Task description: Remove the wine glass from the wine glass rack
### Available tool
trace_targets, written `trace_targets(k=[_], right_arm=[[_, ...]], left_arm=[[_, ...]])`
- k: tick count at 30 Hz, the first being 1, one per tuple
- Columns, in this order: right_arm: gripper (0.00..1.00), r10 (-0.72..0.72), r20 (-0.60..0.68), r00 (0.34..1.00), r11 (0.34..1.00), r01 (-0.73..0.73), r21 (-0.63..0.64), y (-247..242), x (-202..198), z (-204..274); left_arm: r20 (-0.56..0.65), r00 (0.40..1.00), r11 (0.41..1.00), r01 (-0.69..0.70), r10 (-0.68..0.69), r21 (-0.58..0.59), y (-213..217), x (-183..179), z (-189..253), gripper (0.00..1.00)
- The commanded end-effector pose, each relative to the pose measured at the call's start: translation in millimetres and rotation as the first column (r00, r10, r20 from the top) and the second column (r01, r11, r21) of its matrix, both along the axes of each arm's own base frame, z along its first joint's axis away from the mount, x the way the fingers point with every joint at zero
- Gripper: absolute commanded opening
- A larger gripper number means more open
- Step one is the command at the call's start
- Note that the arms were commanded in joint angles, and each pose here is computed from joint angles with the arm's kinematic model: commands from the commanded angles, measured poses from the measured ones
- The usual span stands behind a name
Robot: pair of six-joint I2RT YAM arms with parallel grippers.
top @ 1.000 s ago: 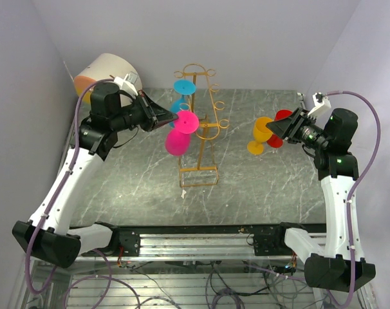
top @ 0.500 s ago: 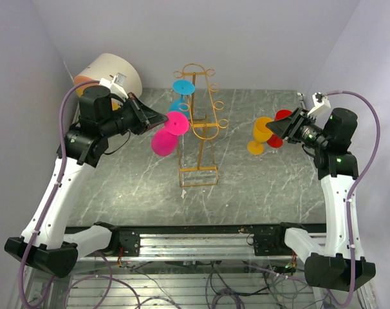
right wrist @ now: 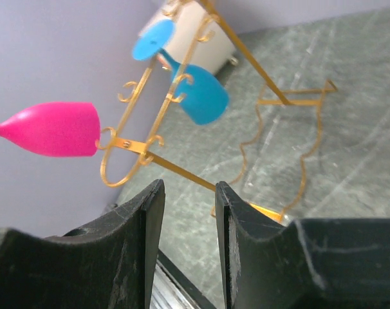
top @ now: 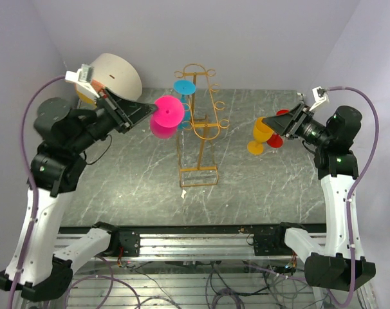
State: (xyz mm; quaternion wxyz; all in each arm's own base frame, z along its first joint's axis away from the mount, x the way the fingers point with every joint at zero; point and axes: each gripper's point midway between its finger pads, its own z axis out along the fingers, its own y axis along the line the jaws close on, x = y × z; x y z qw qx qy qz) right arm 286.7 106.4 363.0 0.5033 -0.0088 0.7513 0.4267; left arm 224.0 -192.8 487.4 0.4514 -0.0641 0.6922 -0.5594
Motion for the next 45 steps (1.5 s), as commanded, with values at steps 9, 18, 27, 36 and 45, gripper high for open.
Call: trace_targets(k=[9,18,27,36,45], right_arm=[[0.50,0.423,0.380,0.823,0.865,-0.491,0.100,76,-51,112],[0.56,0.626,0.481,0.614,0.686,-0.727,0.035,149,-69,132],[0.57,0.643,0.592,0.486,0.563,-0.824,0.066,142,-104,145],[0.57,0.640,0.649,0.411,0.481,-0.873,0.080,145,-120,157],[0.57,0.635,0.679,0.368,0.450,-0.891,0.062,159,-131,169]], left_arm=[[0.412,0.882,0.900,0.352,-0.228,-0.256,-1,-96,113,0.07],[0.572,0.739,0.775,0.575,-0.355,-0.262,0,-134,124,0.07],[0.640,0.687,0.730,0.624,-0.344,-0.278,8,-151,124,0.07],[0.631,0.700,0.749,0.603,-0.333,-0.273,7,-147,122,0.07],[0.610,0.720,0.764,0.585,-0.332,-0.274,4,-138,115,0.07]])
